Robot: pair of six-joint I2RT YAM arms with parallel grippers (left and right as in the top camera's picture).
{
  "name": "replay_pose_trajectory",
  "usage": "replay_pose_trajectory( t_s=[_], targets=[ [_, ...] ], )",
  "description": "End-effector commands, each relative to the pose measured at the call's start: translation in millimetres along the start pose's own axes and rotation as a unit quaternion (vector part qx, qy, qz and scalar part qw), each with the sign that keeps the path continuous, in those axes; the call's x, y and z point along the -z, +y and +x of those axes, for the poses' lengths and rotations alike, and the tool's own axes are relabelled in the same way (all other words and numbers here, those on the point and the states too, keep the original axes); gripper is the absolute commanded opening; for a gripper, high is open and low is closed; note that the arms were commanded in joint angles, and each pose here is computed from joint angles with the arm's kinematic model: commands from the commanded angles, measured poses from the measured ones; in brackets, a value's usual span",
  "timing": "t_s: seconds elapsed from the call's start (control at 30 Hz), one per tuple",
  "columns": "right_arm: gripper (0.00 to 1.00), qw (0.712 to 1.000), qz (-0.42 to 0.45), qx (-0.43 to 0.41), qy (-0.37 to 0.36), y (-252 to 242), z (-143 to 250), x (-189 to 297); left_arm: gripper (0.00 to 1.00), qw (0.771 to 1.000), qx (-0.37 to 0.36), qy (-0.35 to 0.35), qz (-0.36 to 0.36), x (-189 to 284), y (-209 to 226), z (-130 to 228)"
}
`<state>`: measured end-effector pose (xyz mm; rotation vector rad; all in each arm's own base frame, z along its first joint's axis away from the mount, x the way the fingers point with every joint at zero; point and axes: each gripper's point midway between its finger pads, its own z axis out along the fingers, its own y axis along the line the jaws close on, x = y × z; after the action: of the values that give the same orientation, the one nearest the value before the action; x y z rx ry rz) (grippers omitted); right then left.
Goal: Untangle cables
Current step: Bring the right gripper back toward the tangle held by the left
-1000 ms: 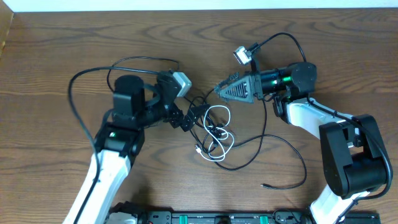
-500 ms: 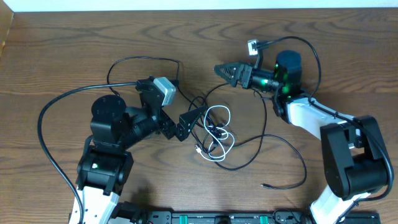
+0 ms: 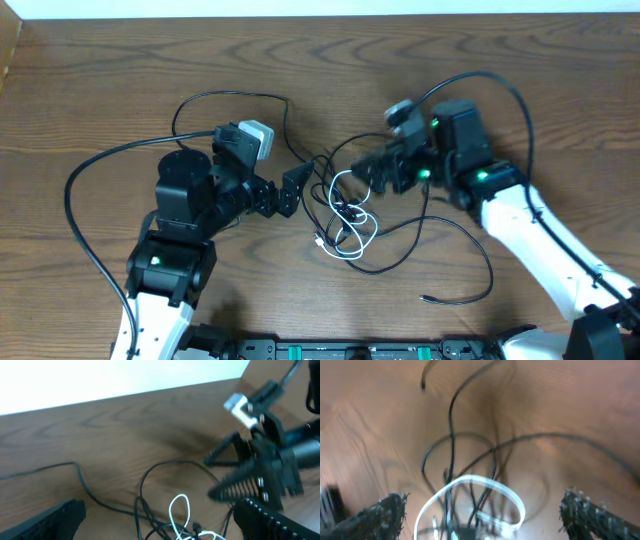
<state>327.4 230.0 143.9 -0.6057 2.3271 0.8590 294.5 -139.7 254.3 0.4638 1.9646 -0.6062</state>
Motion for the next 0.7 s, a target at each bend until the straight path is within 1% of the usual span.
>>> replay_pose_trajectory(
  t_s=[0.0, 0.13, 0.2, 0.23, 0.27, 0.3, 0.33, 0.37, 0.4, 0.43, 0.5, 0.53, 0.57, 0.67],
  targets=[
    [0.89, 0.994, 0.052, 0.078, 0.053, 0, 26, -18, 0.99, 1.0, 0.01, 0.018, -0.012, -5, 6, 6],
    [0.9, 0.991, 0.041, 0.101, 0.08, 17, 43, -40, 0.99, 0.999, 0.025, 0.031, -0.013, -8, 8, 12],
    [0.82, 0.989, 0.053, 0.112, 0.082, 18, 45, -48, 0.99, 0.999, 0.032, 0.028, -0.013, -8, 8, 11],
    [0.75, 0.987, 0.067, 0.117, 0.085, 15, 47, -53, 0.99, 0.999, 0.032, 0.026, -0.013, -8, 8, 10],
    [0.64, 0.985, 0.083, 0.119, 0.089, 9, 50, -58, 0.99, 0.999, 0.032, 0.027, -0.013, -8, 8, 10],
    [0.56, 0.984, 0.091, 0.12, 0.093, 6, 53, -63, 0.99, 0.999, 0.034, 0.027, -0.013, -8, 8, 11],
    [0.53, 0.983, 0.093, 0.121, 0.097, 3, 56, -68, 0.99, 0.999, 0.038, 0.028, -0.013, -8, 8, 11],
    [0.53, 0.983, 0.092, 0.121, 0.102, 1, 60, -76, 0.99, 0.999, 0.041, 0.029, -0.013, -8, 8, 11],
    [0.5, 0.984, 0.088, 0.116, 0.105, 1, 64, -82, 0.99, 0.999, 0.042, 0.03, -0.013, -8, 8, 12],
    [0.42, 0.985, 0.084, 0.108, 0.109, 0, 69, -90, 0.99, 0.998, 0.043, 0.031, -0.013, -8, 8, 13],
    [0.18, 0.987, 0.075, 0.086, 0.117, 0, 77, -99, 0.99, 0.998, 0.045, 0.035, -0.013, -8, 8, 14],
    [0.07, 0.987, 0.07, 0.077, 0.121, 1, 80, -101, 0.99, 0.998, 0.047, 0.036, -0.014, -8, 8, 15],
    [0.01, 0.988, 0.067, 0.067, 0.121, 3, 81, -101, 0.99, 0.998, 0.05, 0.038, -0.013, -8, 8, 16],
    [0.01, 0.991, 0.054, 0.061, 0.108, 9, 71, -95, 0.98, 0.997, 0.062, 0.038, -0.014, -8, 8, 16]
  ],
)
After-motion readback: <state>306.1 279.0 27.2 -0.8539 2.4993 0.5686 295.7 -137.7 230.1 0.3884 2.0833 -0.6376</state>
